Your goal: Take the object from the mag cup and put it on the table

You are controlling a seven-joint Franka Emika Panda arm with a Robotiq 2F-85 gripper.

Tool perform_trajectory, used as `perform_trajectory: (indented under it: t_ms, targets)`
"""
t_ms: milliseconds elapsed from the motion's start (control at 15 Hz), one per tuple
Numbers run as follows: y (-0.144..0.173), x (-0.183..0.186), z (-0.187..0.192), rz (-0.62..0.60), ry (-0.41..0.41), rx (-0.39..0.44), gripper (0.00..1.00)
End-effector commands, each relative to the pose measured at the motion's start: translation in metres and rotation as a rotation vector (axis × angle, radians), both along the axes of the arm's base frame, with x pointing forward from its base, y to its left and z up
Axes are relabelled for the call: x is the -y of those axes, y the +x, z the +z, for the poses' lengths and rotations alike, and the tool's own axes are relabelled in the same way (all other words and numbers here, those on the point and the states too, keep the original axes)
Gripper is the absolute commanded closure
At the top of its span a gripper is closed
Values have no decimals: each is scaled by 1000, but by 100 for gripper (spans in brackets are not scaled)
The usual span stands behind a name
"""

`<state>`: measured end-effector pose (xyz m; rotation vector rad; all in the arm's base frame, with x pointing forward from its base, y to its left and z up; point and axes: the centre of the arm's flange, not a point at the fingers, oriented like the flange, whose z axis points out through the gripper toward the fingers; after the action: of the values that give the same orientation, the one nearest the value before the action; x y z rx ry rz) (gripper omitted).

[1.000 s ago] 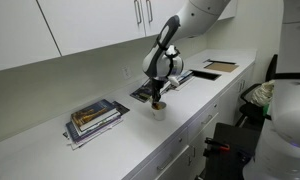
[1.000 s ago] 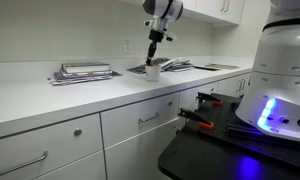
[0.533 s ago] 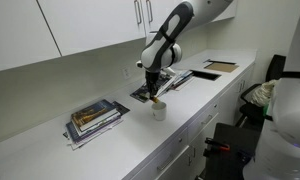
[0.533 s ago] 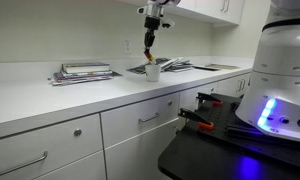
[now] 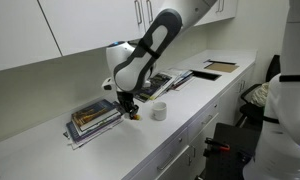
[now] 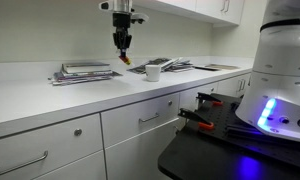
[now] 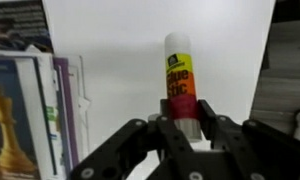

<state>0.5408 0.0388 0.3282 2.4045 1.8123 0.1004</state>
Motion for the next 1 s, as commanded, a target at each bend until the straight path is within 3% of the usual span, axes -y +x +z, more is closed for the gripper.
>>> perform_trajectory:
  t_ms: [0,200,400,467,533,667,933]
  targets:
    - [18,-45,-30,118,-89,-75,92]
    - [19,-85,-77,207,-157,-120,92]
    - [15,-108,-114,276,-167,-139,92]
    - [16,-111,-118,284,-157,-138,88]
    - [17,-114,-120,285,-153,-137,42]
    - [18,-113,-120,279,-127,-142,35]
    - [12,-92,-100,204,-12,-134,4]
